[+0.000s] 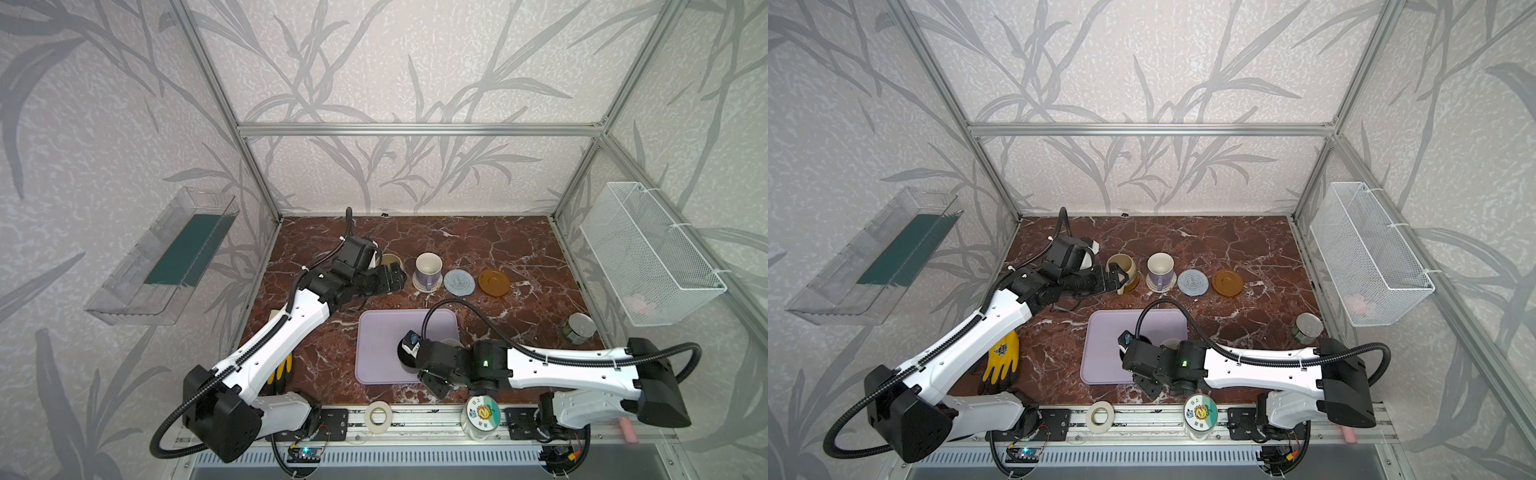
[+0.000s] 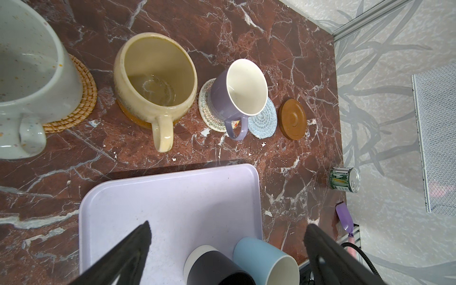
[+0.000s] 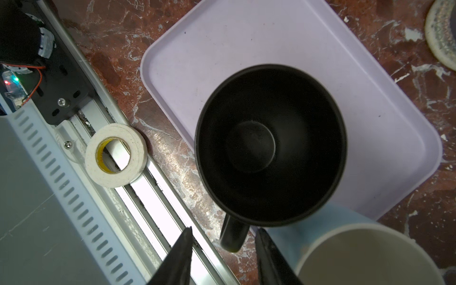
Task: Place cups on coasters
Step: Pick up the cup from the tray.
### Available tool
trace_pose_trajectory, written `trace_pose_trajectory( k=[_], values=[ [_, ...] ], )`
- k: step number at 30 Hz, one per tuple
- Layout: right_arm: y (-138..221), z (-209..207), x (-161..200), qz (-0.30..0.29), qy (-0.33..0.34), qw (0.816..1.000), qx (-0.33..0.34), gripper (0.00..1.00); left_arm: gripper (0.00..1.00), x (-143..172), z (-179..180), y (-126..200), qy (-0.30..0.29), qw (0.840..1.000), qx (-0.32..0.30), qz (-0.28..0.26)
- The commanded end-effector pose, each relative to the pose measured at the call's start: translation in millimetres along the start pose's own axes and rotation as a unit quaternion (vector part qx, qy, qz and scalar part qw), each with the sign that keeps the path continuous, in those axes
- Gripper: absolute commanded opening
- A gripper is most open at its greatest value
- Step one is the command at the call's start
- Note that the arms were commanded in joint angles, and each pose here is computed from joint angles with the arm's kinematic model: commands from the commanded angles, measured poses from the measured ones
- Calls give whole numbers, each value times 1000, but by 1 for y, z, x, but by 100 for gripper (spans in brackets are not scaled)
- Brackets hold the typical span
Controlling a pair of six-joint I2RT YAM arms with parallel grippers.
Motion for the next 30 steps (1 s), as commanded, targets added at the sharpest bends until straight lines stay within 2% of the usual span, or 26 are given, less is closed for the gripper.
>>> trace_pose_trajectory(
  k=[1,11,30],
  values=[
    [4,2,-4,4,-3,1000,9,43,99,1,1,6,6,1000,7,-14],
    [-5,0,-1,37,-12,998,40,42,99,4,7,11,5,1000,1,-25],
    [-27,4,-8,74,3,996,56,41,99,9,18,15,15,999,-11,-39]
  ],
)
Point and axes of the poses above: each gripper's point midway between its finger pads, its own y axis back along the fingers, its own z axis along the line the jaws close on, x = y × z, the point moved 9 cm from there along y, back along the fingers, and after that the axes turned 4 degrees about y, right-handed, at the moved point
